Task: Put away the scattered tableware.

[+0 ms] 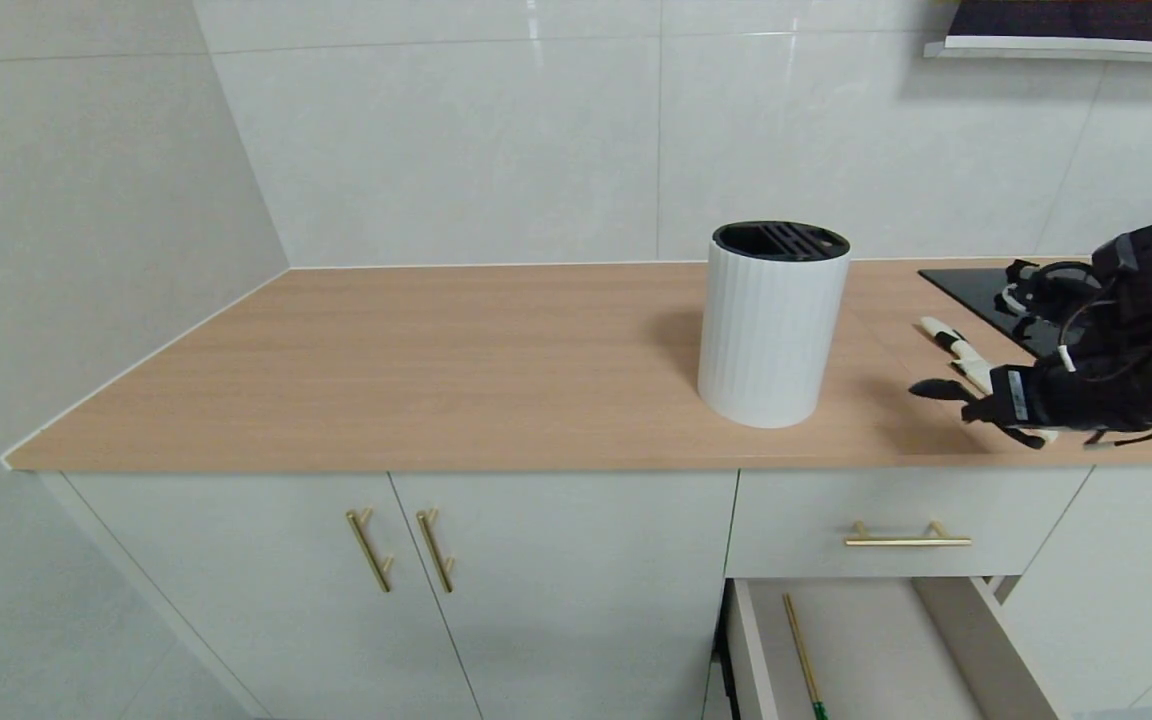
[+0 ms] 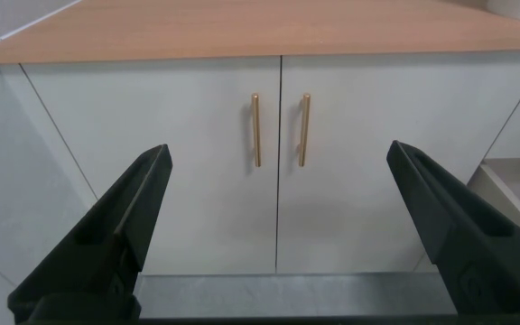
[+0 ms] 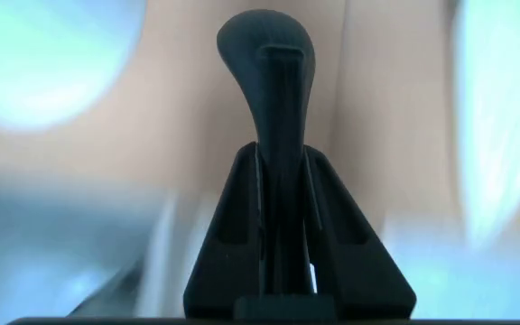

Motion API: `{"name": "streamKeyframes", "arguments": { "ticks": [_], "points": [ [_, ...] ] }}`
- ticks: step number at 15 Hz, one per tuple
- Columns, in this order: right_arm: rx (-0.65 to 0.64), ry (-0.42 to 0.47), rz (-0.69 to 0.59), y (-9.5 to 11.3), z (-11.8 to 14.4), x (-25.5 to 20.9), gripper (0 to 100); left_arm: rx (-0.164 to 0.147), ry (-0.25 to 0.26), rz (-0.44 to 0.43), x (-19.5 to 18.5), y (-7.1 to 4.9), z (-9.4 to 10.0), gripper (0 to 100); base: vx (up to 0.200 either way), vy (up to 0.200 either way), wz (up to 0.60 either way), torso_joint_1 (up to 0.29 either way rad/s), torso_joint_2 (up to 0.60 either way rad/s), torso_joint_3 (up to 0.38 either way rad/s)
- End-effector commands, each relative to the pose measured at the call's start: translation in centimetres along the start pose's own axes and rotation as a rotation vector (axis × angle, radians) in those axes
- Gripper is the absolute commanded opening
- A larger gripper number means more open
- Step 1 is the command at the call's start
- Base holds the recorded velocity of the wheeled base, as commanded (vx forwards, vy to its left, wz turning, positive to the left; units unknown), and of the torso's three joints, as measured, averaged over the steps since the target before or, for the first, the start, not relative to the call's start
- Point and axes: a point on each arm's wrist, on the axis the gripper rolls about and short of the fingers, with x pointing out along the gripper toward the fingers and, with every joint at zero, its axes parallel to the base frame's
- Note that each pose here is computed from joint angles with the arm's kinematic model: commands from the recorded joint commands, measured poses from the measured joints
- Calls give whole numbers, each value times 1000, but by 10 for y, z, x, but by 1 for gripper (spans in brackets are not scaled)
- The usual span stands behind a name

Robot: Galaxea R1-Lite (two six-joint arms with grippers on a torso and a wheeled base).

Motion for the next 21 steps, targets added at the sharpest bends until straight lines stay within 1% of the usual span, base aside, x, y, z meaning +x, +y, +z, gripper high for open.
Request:
{"name": "streamKeyframes", "arguments": {
  "ticks": [1, 2, 3, 4, 5, 6, 7, 10, 12, 14, 16, 21],
  "points": [
    [31, -19, -37, 18, -7, -44, 0, 0, 0, 0, 0, 0, 0, 100, 0, 0, 0, 0, 0, 0],
    [58, 37, -60, 25, -22, -46, 0, 0, 1, 0, 0, 0, 0, 100, 0, 0, 0, 0, 0, 0],
    [52, 63, -54, 28, -34, -49, 0, 0, 1, 0, 0, 0, 0, 100, 0, 0, 0, 0, 0, 0],
    [48, 78, -49, 29, -40, -50, 0, 0, 1, 0, 0, 0, 0, 100, 0, 0, 0, 0, 0, 0],
    [35, 120, -39, 33, -53, -48, 0, 0, 0, 0, 0, 0, 0, 100, 0, 0, 0, 0, 0, 0],
    [4, 189, -23, 41, -72, -42, 0, 0, 1, 0, 0, 0, 0, 100, 0, 0, 0, 0, 0, 0],
    [-9, 225, -10, 46, -83, -38, 0, 0, 0, 0, 0, 0, 0, 100, 0, 0, 0, 0, 0, 0],
    [37, 216, -15, 48, -87, -21, 0, 0, 1, 0, 0, 0, 0, 100, 0, 0, 0, 0, 0, 0],
    [35, 247, -33, 47, -89, -12, 0, 0, 1, 0, 0, 0, 0, 100, 0, 0, 0, 0, 0, 0],
    [29, 270, -79, 46, -92, -3, 0, 0, 1, 0, 0, 0, 0, 100, 0, 0, 0, -31, 74, 47],
    [25, 274, -106, 45, -93, -1, 0, 0, 1, 0, 0, 0, 0, 100, 0, 0, 0, -134, 349, 217],
    [24, 286, -110, 44, -96, 0, 0, 0, 1, 0, 0, 0, 0, 100, 0, 0, 0, -165, 465, 296]
  ]
}}
